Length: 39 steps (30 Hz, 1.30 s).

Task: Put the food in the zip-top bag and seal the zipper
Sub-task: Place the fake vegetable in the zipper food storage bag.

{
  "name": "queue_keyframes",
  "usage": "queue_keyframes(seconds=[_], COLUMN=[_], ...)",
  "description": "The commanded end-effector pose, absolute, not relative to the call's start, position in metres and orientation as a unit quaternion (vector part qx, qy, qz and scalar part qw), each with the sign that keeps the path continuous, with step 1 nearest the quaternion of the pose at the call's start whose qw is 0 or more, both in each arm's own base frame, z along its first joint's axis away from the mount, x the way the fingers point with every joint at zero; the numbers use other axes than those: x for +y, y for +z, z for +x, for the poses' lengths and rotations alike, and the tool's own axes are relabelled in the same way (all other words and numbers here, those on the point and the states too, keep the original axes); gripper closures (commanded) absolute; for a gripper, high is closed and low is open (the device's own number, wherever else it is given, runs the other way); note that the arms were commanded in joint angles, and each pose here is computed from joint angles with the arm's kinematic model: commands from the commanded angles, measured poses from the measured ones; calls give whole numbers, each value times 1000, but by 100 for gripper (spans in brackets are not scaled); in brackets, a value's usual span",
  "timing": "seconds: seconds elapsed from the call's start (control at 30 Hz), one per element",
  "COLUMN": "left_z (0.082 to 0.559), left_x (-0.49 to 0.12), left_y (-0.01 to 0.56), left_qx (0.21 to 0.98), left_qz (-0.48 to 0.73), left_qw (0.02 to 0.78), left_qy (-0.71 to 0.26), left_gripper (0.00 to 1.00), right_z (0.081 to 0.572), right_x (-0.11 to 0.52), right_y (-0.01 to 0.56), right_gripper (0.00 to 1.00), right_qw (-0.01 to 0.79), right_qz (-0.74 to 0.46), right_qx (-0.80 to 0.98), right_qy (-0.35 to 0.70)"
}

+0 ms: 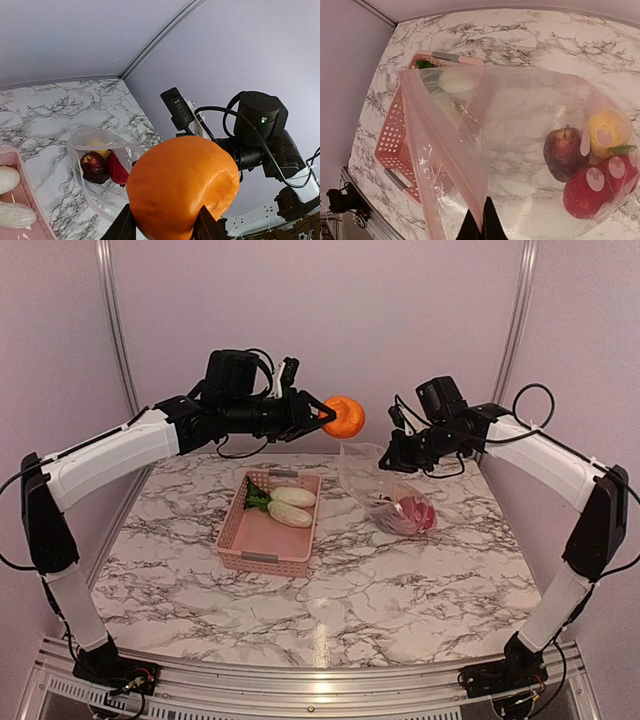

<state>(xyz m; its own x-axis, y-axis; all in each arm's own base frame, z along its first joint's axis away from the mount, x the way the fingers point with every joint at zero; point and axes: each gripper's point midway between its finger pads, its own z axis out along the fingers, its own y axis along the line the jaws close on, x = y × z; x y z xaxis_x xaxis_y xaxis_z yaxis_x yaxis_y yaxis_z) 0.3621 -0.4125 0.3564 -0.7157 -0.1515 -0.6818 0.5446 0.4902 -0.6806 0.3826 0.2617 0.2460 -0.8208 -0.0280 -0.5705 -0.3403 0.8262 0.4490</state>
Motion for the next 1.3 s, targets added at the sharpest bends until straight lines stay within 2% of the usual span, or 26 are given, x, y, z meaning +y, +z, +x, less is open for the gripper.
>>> queue_keyframes(seconds=[0.0, 0.2, 0.4, 0.67, 0.77, 0.83, 0.93, 1.03, 1.13, 1.27], left_z=[365, 384, 398, 409, 414, 416, 419, 421, 424, 424], left_x=[-442, -444, -447, -444, -441, -443, -451, -475, -486, -483], left_y=[347, 312, 284, 256, 252, 250, 247, 256, 275, 326], left_qx=[780, 827, 854, 891, 896, 898, 897, 873, 845, 810], left_qz=[153, 113, 77, 49, 25, 12, -22, -57, -101, -89], left_qw=[350, 337, 322, 321, 319, 312, 290, 248, 209, 240], left_qy=[-496, -437, -402, -316, -307, -310, -334, -416, -482, -528], left_gripper=[70, 78, 80, 80, 73, 64, 47, 33, 10, 9], right_z=[386, 388, 390, 388, 386, 386, 384, 385, 387, 388], right_x=[271, 273, 275, 282, 286, 287, 288, 288, 285, 281], right_y=[272, 289, 300, 308, 308, 306, 304, 306, 313, 317], right_gripper=[100, 100, 100, 100, 100, 100, 100, 100, 100, 100], right_qw=[301, 309, 315, 314, 312, 311, 310, 310, 311, 318], right_qz=[-114, -119, -114, -108, -109, -108, -107, -103, -95, -89], right_qx=[901, 897, 892, 886, 885, 885, 884, 882, 878, 876], right_qy=[291, 292, 302, 324, 329, 329, 334, 339, 350, 352])
